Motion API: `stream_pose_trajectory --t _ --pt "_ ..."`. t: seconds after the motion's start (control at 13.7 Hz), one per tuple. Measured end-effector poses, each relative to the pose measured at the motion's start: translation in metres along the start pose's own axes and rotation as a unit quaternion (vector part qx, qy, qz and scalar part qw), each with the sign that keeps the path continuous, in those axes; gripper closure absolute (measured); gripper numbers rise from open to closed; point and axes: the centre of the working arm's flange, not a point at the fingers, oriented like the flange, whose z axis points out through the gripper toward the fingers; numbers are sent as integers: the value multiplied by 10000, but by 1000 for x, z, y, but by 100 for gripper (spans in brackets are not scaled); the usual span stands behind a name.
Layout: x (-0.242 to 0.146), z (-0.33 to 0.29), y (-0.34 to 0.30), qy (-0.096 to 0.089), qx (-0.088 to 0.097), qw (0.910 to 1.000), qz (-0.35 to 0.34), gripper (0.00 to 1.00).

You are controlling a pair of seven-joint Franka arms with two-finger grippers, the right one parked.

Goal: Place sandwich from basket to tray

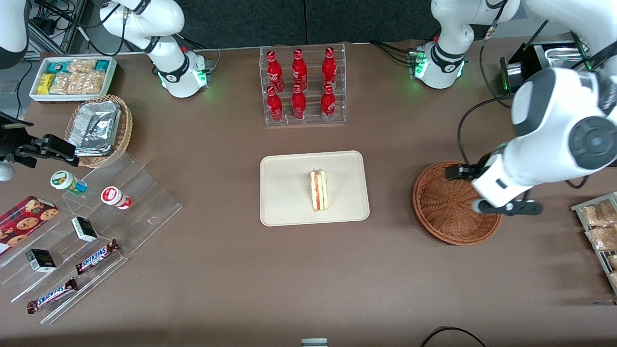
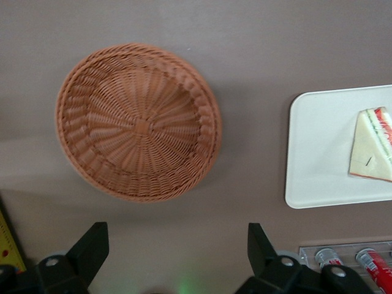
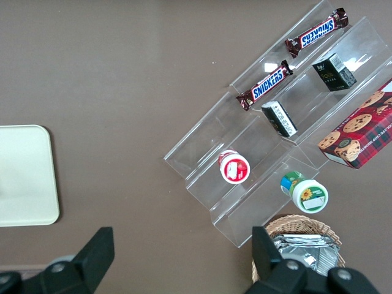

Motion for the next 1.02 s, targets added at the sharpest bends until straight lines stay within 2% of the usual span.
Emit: stream_pose_trajectory --t 0.22,0.58,0.8,1.02 --pt "-19 -11 -21 52 -18 9999 -162 0" --pt "-65 -47 -70 296 -78 9979 -571 0" --pt "-99 -67 -80 319 -68 9972 -670 0" --pt "-110 -76 -80 392 -62 9970 -671 0"
